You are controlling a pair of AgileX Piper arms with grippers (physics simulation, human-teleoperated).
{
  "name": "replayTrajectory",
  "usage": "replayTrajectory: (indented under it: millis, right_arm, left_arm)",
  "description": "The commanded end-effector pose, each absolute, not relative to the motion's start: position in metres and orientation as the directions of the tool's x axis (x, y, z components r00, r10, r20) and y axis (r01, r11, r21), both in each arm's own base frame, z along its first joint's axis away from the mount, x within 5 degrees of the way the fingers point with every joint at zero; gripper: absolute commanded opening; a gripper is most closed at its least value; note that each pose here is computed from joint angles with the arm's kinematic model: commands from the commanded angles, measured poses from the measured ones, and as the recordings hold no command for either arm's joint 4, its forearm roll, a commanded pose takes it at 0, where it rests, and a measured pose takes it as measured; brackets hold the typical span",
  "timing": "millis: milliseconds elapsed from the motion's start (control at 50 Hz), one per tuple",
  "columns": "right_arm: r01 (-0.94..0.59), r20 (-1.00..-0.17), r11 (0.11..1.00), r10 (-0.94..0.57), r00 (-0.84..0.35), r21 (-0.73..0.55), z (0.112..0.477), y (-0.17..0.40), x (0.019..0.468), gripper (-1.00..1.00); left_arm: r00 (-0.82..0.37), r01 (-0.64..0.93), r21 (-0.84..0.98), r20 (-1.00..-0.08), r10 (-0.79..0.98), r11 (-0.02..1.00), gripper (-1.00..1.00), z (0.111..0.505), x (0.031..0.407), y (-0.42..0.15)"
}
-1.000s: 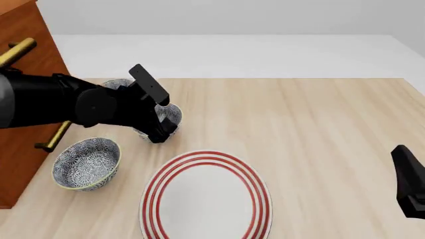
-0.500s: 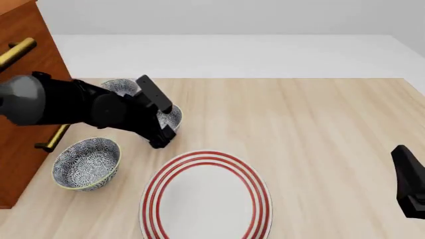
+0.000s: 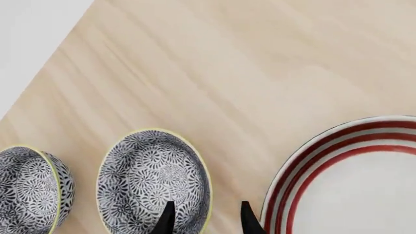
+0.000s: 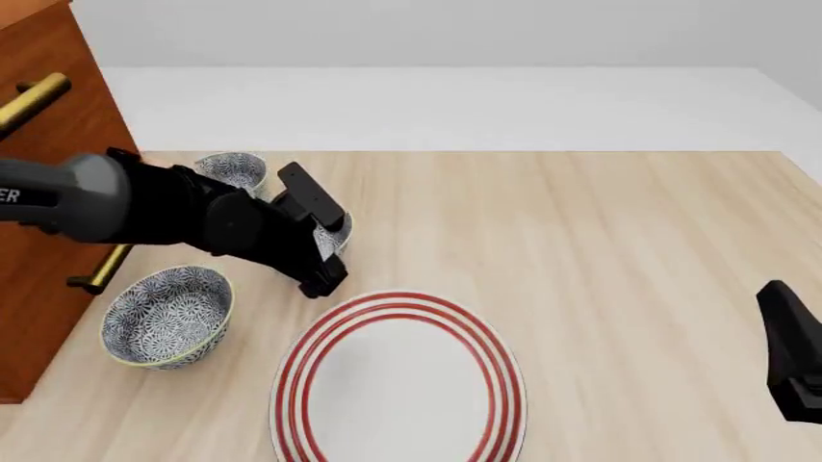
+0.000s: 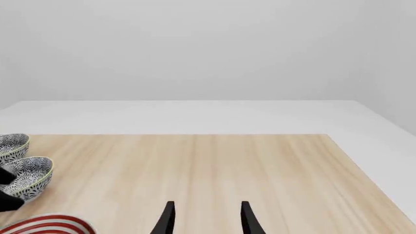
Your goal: Pick up the bowl and put it in the middle on the plate.
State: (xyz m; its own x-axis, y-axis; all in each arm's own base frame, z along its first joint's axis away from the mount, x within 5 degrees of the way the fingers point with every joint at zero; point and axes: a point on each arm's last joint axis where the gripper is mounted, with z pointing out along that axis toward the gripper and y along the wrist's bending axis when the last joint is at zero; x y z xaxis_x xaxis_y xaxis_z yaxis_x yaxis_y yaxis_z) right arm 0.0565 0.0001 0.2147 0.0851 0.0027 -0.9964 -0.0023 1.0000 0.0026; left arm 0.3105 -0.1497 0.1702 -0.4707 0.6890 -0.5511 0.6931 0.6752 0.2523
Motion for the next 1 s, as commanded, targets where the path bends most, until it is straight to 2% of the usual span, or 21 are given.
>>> replayTrajectory:
  millis: [20,540,700,720,1000]
  right_arm:
    - [-0.002,-0.996,1.0,0.002,0.085,0.002,0.215,0.0,0.056,1.0]
    - [-0.002,-0.996,1.0,0.003,0.085,0.003,0.215,0.0,0.056,1.0]
    - [-0.003,-0.996,1.0,0.003,0.085,0.003,0.215,0.0,0.056,1.0]
    - [-0.002,-0.996,1.0,0.003,0.085,0.003,0.215,0.0,0.056,1.0]
    - [-0.002,-0.996,1.0,0.003,0.085,0.003,0.215,0.0,0.056,1.0]
  left_arm:
    - [-0.487,0.691,0.249,-0.534,0.692,0.679,1.0,0.161,0.314,-0.145]
    - [-0.506,0.687,0.249,-0.511,0.695,0.683,1.0,0.147,0.316,-0.136]
    - [-0.489,0.679,0.261,-0.536,0.688,0.686,1.0,0.156,0.317,-0.137]
    - [-0.485,0.683,0.265,-0.533,0.693,0.681,-1.0,0.156,0.317,-0.137]
    - [-0.447,0.698,0.273,-0.556,0.7,0.662,-1.0,0.173,0.306,-0.146]
